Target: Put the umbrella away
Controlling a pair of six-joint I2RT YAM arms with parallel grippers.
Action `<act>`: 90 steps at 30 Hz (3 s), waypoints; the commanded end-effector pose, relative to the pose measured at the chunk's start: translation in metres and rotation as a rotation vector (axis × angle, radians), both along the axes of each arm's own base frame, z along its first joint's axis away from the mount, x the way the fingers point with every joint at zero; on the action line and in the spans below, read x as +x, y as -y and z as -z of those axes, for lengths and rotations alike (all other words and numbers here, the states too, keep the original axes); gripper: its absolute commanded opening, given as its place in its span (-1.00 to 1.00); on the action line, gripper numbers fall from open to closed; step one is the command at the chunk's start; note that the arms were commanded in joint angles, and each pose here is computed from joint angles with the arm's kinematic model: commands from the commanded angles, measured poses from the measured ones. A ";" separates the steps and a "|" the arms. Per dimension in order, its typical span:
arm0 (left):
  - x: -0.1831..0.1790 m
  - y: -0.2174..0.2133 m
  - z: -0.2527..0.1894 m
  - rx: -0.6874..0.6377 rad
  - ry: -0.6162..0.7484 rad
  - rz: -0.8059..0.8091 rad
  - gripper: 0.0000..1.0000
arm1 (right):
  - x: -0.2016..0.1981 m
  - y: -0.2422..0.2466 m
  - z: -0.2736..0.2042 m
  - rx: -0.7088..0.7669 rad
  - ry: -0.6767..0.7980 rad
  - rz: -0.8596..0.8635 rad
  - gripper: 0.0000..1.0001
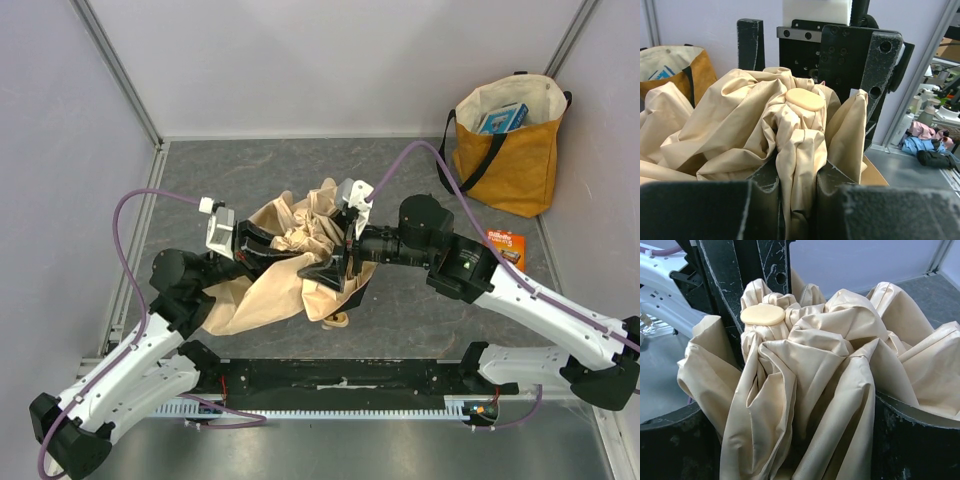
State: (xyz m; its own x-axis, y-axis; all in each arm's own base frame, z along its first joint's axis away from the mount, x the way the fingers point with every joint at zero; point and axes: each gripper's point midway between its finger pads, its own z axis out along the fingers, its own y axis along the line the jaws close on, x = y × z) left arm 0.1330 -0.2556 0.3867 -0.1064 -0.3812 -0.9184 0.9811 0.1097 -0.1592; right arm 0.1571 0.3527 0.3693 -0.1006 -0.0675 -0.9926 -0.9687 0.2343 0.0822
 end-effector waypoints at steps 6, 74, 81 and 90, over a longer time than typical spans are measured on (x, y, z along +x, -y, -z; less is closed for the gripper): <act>-0.046 -0.010 -0.046 -0.119 0.147 0.164 -0.96 | 0.000 -0.012 0.018 -0.020 -0.014 -0.041 0.86; 0.017 0.011 0.017 0.044 -0.415 0.004 0.93 | -0.033 0.029 -0.007 0.219 0.039 -0.034 -1.00; 0.022 0.024 0.014 0.033 -0.423 0.069 -0.13 | -0.034 0.024 -0.005 0.214 0.035 -0.055 -1.00; 0.016 0.002 -0.009 -0.062 -0.306 -0.028 -0.97 | -0.008 0.032 0.031 0.105 -0.072 0.119 -0.32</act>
